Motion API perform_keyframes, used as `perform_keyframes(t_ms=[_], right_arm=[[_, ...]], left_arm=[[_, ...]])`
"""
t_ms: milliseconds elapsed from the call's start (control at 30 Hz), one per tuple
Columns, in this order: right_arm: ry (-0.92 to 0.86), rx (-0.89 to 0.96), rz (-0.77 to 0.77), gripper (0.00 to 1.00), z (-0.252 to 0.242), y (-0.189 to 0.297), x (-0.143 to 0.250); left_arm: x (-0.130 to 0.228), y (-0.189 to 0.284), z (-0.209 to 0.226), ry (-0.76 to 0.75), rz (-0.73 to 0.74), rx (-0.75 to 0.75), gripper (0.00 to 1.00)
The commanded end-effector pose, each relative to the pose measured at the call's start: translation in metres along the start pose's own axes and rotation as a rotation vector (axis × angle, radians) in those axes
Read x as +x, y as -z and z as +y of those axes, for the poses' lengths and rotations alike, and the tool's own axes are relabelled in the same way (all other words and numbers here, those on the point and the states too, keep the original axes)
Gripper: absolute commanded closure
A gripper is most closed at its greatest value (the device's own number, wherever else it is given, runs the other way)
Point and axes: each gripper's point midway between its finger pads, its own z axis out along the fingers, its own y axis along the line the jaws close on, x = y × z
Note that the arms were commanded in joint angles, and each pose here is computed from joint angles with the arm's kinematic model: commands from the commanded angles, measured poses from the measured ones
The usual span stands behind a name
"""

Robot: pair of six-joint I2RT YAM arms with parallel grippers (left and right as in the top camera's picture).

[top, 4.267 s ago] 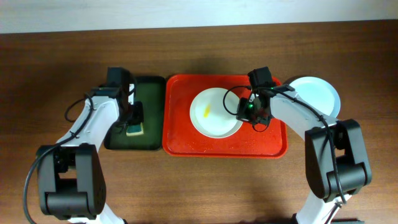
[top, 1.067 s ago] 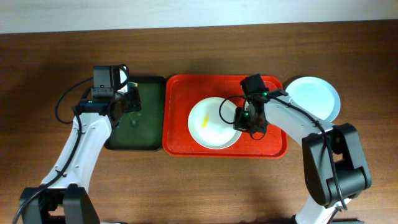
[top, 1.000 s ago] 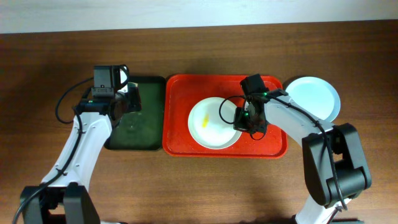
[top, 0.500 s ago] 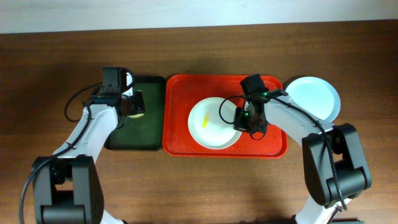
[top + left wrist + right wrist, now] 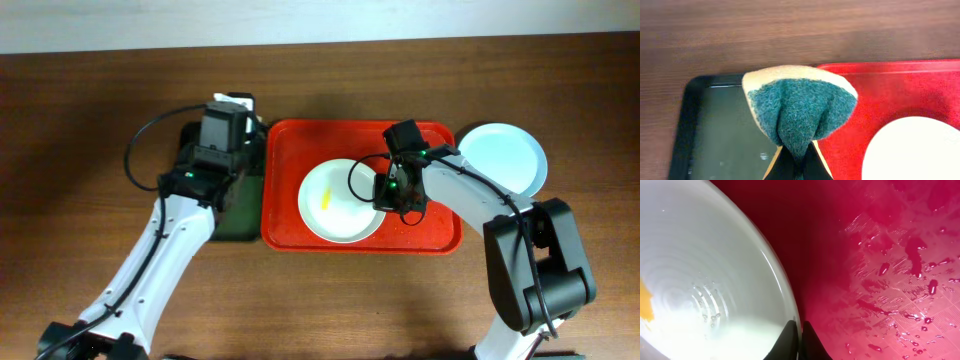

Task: Clean dirty plates on tray and stack at the side
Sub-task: 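Scrub the white plate with the sponge while the right gripper holds it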

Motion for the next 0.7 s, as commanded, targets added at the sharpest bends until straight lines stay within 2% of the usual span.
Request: perform_keyframes(t_ms=[0,67,200,400,533,667], right_arm=[[0.026,0.023,0.06,0.96,-0.003,-0.014,0.019],[0.026,0.023,0.06,0.96,-0.003,-0.014,0.019],[0.015,0.003,0.061,0.96,0.0,-0.014,0.019],[-0.076,-0.069,0.091,0.96,0.014,-0.014,0.023],[-0.022,-0.119,0.091,0.96,0.034,-0.018,0.03],[0.001,-0.105,0.072,0.96,0.038,-0.019,0.029]], left_arm=[[0.003,0.014,-0.059,-0.016,0.029,0.213,1.0],[0.025,0.014,-0.081,0.007,0.107,0.244,1.0],[0.054,0.008,-0.119,-0.044,0.195,0.311,1.0],[0.078,-0.023,-0.118,-0.029,0.274,0.27,1.0],[0.084,-0.03,-0.099,0.035,0.324,0.234,1.0],[0.065,-0.015,-0.08,0.066,0.378,0.225,1.0]])
